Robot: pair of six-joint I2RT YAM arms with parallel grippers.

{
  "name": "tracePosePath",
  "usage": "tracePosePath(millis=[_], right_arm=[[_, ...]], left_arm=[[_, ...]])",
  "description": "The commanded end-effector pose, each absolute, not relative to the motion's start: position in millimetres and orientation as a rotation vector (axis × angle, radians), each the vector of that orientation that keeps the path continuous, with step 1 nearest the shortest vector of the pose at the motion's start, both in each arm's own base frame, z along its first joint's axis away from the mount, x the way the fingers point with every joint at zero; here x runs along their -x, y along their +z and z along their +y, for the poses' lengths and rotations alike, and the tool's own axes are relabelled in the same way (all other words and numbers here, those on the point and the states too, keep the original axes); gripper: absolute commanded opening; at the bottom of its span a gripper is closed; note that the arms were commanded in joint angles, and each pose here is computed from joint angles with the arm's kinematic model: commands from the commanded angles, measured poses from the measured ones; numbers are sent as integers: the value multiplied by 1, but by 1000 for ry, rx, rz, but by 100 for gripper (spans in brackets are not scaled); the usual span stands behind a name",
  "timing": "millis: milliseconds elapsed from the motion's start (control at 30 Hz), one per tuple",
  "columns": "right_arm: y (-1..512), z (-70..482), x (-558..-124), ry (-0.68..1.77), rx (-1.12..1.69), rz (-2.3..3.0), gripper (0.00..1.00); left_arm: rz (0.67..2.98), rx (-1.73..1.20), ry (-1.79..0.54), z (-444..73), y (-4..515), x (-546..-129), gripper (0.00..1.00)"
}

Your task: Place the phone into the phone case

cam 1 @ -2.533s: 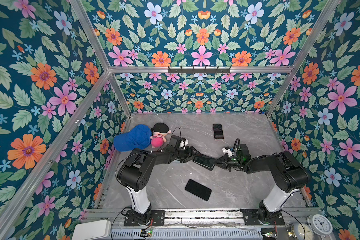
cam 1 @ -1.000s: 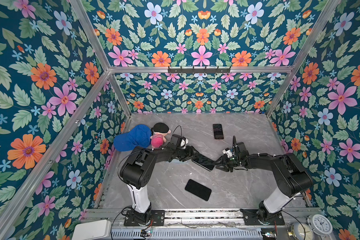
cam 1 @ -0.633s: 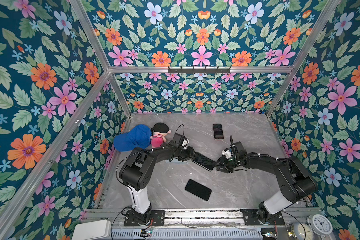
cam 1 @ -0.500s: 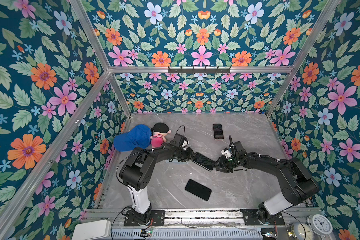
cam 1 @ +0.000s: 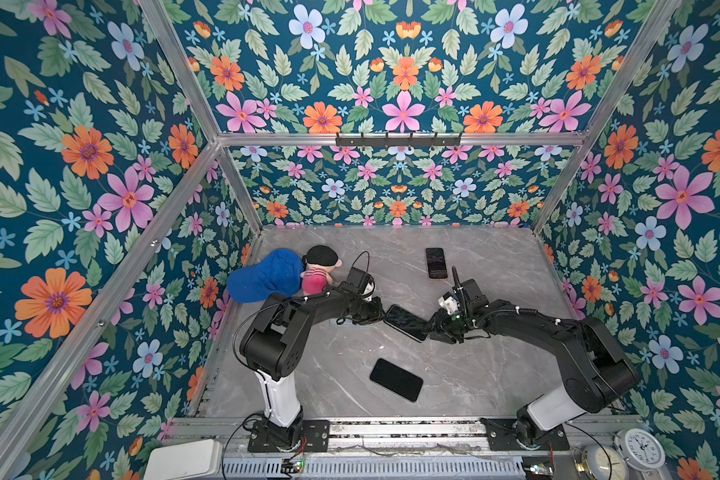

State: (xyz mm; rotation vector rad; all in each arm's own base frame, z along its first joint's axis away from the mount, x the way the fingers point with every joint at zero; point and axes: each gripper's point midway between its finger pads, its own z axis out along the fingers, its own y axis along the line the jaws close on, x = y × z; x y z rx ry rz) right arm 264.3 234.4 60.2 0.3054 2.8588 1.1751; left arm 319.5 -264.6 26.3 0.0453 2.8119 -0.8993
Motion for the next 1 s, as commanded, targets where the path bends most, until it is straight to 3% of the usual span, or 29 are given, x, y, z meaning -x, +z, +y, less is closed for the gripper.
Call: tracePosePath(millis=[0, 400, 700, 967], right_arm=[[58, 233, -264, 1144, -303, 2872, 41], [56, 230, -268, 1102, -313, 2873, 40], [51, 227, -268, 1015, -302, 2889, 35], [48, 228, -269, 987, -294, 2904, 31]], left_arm=[[2831, -51, -854, -259, 20, -318, 23], [2827, -50, -856, -259, 21, -317, 18], [2771, -88, -857, -267, 42, -333, 33], [2753, -109, -856, -274, 42, -346, 37]])
